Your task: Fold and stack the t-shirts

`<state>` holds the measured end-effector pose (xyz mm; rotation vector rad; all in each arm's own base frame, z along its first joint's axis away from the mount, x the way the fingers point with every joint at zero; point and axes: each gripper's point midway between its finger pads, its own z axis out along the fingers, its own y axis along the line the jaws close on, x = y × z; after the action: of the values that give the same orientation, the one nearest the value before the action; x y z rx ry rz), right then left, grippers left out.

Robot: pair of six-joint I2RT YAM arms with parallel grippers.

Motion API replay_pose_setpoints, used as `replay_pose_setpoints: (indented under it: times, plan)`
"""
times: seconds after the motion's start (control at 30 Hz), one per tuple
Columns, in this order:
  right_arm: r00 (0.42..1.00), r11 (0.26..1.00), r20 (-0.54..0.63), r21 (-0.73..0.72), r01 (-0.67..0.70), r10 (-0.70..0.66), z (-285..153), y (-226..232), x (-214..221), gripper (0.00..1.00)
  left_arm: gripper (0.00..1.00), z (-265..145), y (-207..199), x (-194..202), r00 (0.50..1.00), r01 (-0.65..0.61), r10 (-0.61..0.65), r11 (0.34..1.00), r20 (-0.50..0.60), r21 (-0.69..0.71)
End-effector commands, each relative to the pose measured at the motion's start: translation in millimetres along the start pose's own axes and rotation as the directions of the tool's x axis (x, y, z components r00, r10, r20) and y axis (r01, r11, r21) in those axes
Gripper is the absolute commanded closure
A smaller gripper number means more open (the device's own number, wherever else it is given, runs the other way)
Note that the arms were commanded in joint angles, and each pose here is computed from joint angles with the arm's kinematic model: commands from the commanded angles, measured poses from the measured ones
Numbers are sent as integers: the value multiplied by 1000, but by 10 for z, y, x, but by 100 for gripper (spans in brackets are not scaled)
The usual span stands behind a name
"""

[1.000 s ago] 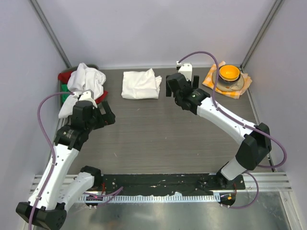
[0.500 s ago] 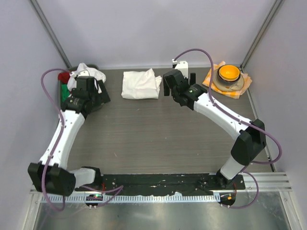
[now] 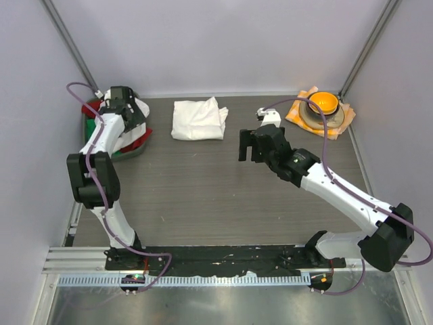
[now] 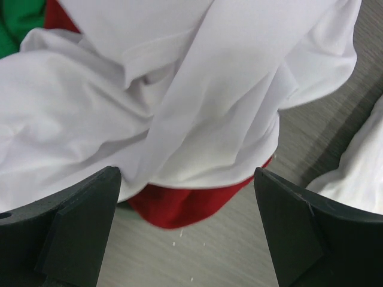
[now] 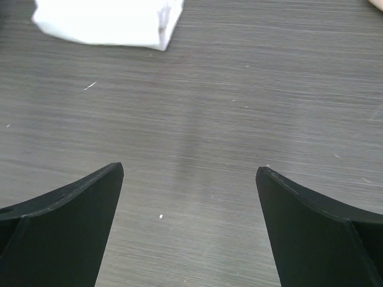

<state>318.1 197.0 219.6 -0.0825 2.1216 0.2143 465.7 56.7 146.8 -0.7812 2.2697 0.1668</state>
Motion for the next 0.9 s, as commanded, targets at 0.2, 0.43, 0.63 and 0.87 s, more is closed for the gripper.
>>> replay_pose_setpoints:
  times: [0.2, 0.43, 0.63, 0.87]
  plan:
    - [999, 989, 12, -141, 39, -38, -117, 480, 104, 0, 12, 581, -182, -438, 993, 2, 4, 999, 120, -49]
    - [999, 991, 16, -129, 46, -45, -95, 483, 135, 0, 100, 362, -193, -645, 980, 60, -53, 998, 193, -31]
    - [998, 994, 9, -92, 64, -63, -33, 469, 172, 0, 100, -494, -374, -988, 929, 114, -158, 983, 336, 146]
    - [998, 1000, 54, -26, 17, -16, -70, 333, 10, 0, 100, -1899, -1078, -690, 902, -37, -146, 911, 406, 410]
